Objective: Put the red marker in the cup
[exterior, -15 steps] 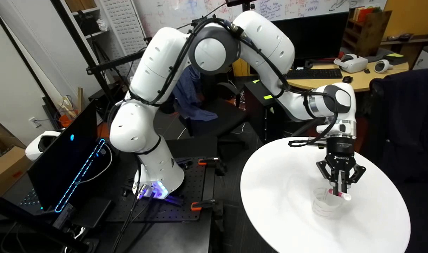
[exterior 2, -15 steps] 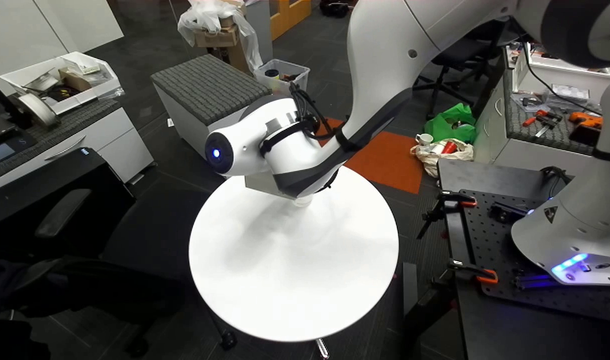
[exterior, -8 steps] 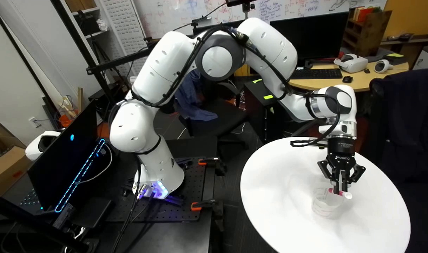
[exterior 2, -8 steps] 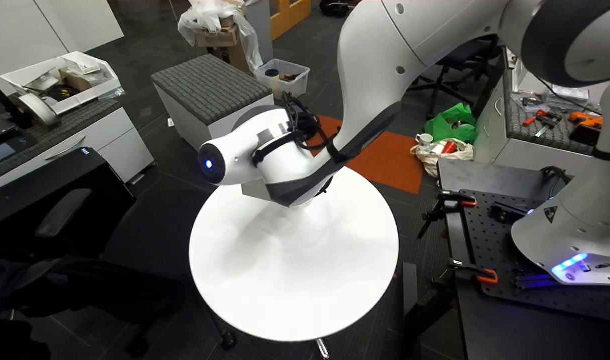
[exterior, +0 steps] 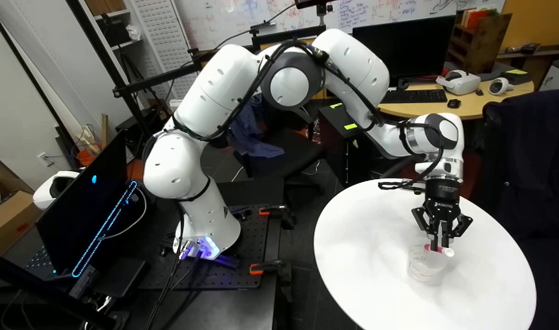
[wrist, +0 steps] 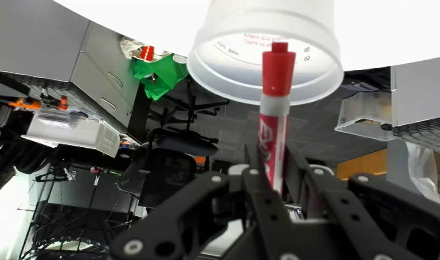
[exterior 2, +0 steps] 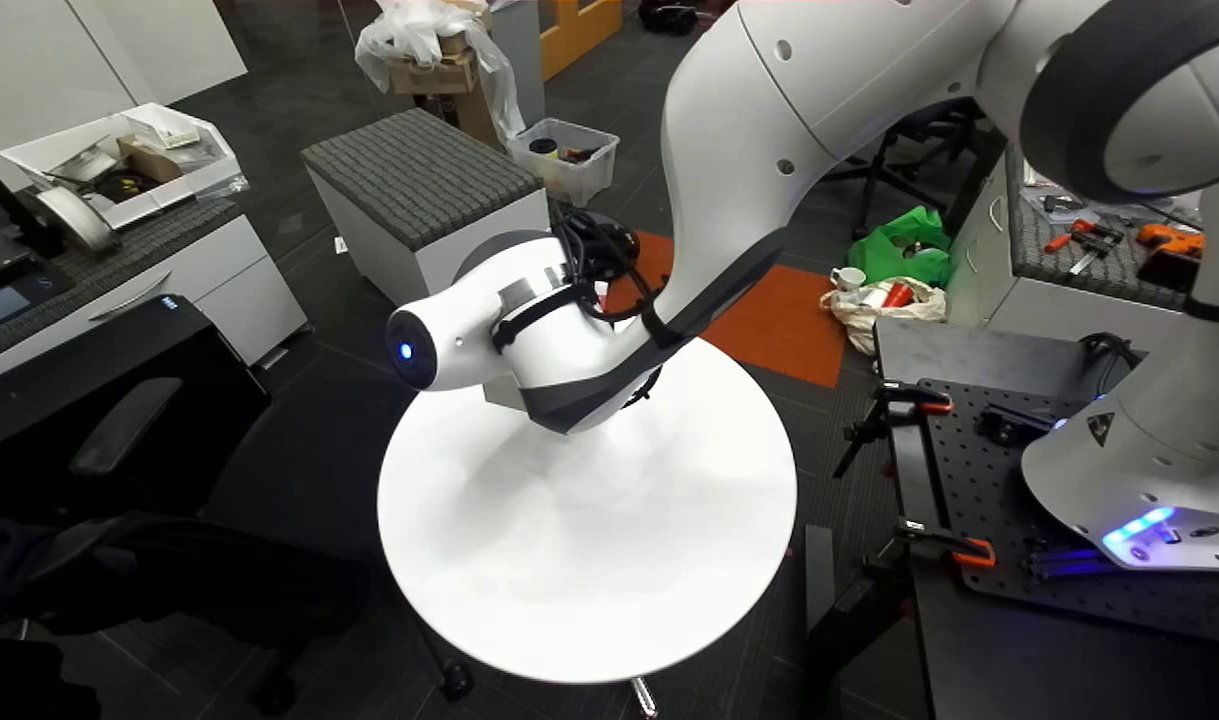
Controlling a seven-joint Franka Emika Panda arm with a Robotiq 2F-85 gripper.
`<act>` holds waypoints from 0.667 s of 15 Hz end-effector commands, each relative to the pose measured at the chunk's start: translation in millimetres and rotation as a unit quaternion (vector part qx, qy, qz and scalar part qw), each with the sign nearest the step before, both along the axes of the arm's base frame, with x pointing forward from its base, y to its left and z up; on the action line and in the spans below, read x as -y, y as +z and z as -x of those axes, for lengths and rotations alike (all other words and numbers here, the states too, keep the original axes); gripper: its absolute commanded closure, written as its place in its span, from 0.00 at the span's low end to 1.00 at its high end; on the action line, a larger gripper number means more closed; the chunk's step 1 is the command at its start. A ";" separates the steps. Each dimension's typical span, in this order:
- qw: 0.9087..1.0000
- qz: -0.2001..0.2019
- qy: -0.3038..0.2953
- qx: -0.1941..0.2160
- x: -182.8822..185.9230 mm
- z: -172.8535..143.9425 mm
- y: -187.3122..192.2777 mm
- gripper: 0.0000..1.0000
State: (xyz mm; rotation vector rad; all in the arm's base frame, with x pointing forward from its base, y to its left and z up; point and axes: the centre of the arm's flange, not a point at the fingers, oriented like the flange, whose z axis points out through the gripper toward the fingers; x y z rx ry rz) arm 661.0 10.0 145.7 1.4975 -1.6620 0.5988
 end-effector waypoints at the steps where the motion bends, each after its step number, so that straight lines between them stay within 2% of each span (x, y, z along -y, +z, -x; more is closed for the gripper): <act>1: 1.000 -0.002 -0.006 -0.026 -9.3 -0.6 6.4 0.49; 7: 1.000 0.003 0.000 -0.014 -22.4 10.3 16.6 0.03; 10: 1.000 0.003 0.004 0.007 -27.7 13.3 30.1 0.00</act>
